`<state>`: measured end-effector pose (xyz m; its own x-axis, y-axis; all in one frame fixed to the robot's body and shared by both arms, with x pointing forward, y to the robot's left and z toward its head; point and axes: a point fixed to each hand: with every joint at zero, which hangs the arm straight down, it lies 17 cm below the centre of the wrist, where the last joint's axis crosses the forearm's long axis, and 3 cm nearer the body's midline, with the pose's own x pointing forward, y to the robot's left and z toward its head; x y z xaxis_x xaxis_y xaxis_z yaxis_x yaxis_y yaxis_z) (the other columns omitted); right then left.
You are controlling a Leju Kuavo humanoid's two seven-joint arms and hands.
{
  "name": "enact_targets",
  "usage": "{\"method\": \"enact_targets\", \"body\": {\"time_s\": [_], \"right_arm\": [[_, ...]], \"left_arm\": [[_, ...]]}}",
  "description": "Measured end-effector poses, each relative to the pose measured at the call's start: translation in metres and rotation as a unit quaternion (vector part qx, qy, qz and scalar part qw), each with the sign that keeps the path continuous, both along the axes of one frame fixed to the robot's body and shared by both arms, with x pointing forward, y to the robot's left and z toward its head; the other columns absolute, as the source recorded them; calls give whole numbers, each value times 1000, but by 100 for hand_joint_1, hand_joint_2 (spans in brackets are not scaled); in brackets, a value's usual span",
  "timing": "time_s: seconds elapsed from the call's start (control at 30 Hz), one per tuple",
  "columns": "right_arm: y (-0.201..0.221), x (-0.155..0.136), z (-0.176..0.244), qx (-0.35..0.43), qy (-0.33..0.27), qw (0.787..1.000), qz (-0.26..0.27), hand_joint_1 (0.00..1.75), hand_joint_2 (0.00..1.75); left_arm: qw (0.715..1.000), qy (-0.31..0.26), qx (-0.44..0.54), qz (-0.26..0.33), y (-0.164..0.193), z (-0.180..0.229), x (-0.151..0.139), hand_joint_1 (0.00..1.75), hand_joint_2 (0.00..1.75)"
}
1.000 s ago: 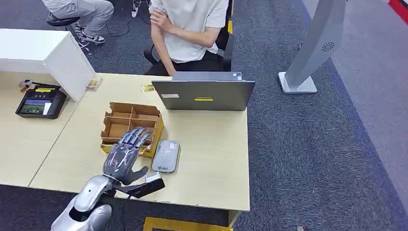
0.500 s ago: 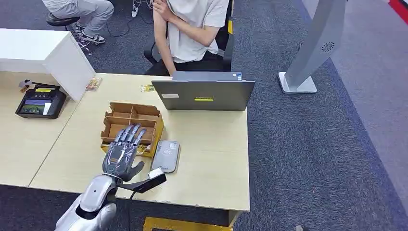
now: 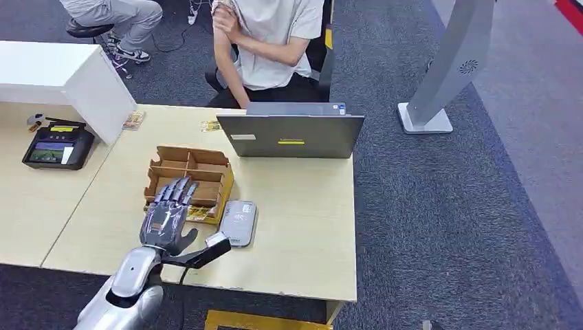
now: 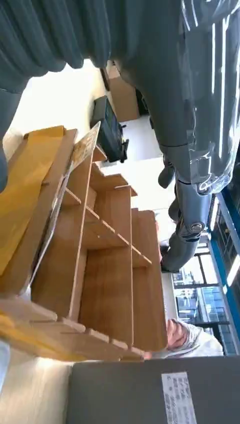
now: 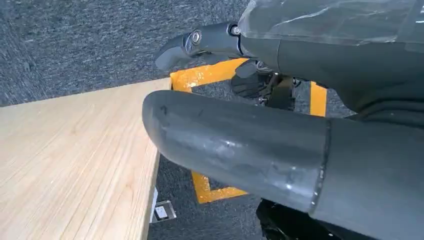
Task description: Pass the card to the sensor for recognition and then transmit it.
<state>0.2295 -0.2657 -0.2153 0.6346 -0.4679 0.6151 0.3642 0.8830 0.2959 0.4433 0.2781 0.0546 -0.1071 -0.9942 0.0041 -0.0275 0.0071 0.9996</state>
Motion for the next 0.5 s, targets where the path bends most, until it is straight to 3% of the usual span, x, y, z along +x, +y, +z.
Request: {"method": "enact_targets", "body": {"time_s": [0.1, 0.2, 0.5], "right_arm": [[0, 1, 0, 0, -1, 1000, 2, 0, 0], [2, 6, 2, -1, -2, 1000, 8, 0, 0], [3, 6, 2, -1, -2, 1000, 8, 0, 0]], "left_arm": [[1000, 2, 1, 9, 8, -2, 2, 0, 175], [999, -11, 4, 40, 39, 0, 13, 0, 175], [999, -8, 7, 37, 42, -5, 13, 0, 175]]}}
